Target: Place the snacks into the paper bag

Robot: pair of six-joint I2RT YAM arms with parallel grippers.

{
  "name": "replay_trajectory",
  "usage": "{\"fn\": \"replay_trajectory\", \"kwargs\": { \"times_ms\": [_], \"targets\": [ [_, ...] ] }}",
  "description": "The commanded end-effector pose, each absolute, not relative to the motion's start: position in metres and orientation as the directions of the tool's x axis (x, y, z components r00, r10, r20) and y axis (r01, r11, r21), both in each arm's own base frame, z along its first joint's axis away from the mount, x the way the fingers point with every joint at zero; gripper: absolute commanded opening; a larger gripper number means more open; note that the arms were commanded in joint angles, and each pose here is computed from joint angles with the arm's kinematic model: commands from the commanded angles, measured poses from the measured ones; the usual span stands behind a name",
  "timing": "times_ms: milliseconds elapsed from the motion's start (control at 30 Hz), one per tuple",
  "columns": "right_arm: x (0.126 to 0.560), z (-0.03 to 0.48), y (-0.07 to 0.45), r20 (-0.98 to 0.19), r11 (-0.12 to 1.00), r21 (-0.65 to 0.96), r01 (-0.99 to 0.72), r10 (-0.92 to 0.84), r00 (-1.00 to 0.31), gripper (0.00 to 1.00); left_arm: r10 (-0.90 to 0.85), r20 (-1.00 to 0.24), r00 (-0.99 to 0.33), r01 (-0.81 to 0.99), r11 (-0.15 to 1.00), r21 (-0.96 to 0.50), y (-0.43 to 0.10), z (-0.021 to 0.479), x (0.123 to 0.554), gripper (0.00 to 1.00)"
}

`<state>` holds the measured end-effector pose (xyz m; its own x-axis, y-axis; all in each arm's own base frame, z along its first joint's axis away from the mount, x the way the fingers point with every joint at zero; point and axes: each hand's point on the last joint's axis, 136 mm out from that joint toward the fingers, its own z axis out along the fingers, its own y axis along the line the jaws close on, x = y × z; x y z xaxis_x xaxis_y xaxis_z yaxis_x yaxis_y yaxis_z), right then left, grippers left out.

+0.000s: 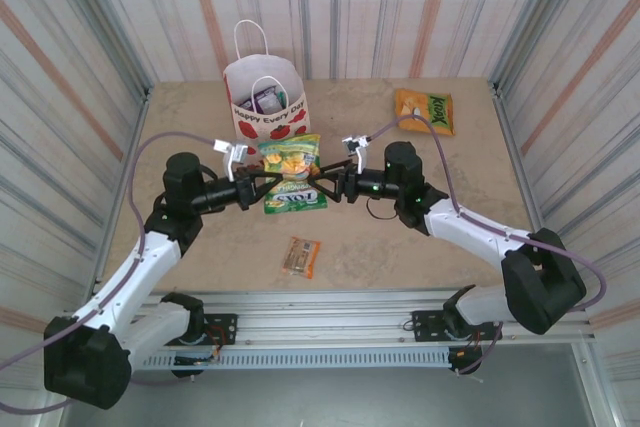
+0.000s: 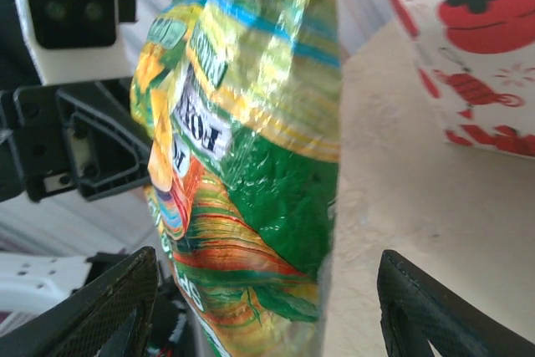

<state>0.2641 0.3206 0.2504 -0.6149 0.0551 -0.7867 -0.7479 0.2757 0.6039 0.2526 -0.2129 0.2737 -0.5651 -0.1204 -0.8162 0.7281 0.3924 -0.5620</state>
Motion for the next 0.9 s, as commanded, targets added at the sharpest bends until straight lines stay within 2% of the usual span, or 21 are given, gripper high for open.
{"fn": "replay_trajectory", "kwargs": {
  "times_ms": [0, 167, 333, 400, 567, 667, 800, 867],
  "targets": [
    [0.252, 0.277, 0.328, -0.808, 0.154, 0.587, -0.795, 0.049, -0.588, 0.7, -0.11, -0.886, -0.45, 0.83, 0.314, -0.461, -0.224, 0.312, 0.247, 0.08],
    [0.243, 0.29, 0.33, -0.821, 0.086, 0.57, -0.817, 0.053, -0.568, 0.59, -0.101, -0.891, -0.442, 0.839, 0.306, -0.451, -0.23, 0.312, 0.25, 0.08],
    [0.242, 0.297, 0.33, -0.829, 0.069, 0.559, -0.826, 0.068, -0.555, 0.48, -0.093, -0.888, -0.451, 0.841, 0.287, -0.458, -0.235, 0.308, 0.253, 0.08],
    [0.241, 0.299, 0.329, -0.829, 0.058, 0.558, -0.828, 0.069, -0.554, 0.4, -0.085, -0.885, -0.457, 0.841, 0.281, -0.462, -0.238, 0.307, 0.253, 0.09],
    [0.244, 0.297, 0.326, -0.827, 0.076, 0.563, -0.823, 0.076, -0.558, 0.23, -0.082, -0.885, -0.459, 0.818, 0.35, -0.457, -0.233, 0.301, 0.258, 0.17],
    [0.249, 0.294, 0.323, -0.83, 0.122, 0.558, -0.821, 0.087, -0.551, 0.18, -0.08, -0.884, -0.46, 0.799, 0.396, -0.452, -0.229, 0.297, 0.263, 0.27],
    [0.254, 0.296, 0.318, -0.85, 0.175, 0.527, -0.832, 0.1, -0.517, 0.16, -0.076, -0.874, -0.479, 0.762, 0.458, -0.457, -0.223, 0.291, 0.27, 0.56],
    [0.26, 0.297, 0.314, -0.865, 0.225, 0.501, -0.836, 0.108, -0.49, 0.15, -0.08, -0.863, -0.5, 0.717, 0.52, -0.464, -0.217, 0.282, 0.277, 0.65]
  ]
}}
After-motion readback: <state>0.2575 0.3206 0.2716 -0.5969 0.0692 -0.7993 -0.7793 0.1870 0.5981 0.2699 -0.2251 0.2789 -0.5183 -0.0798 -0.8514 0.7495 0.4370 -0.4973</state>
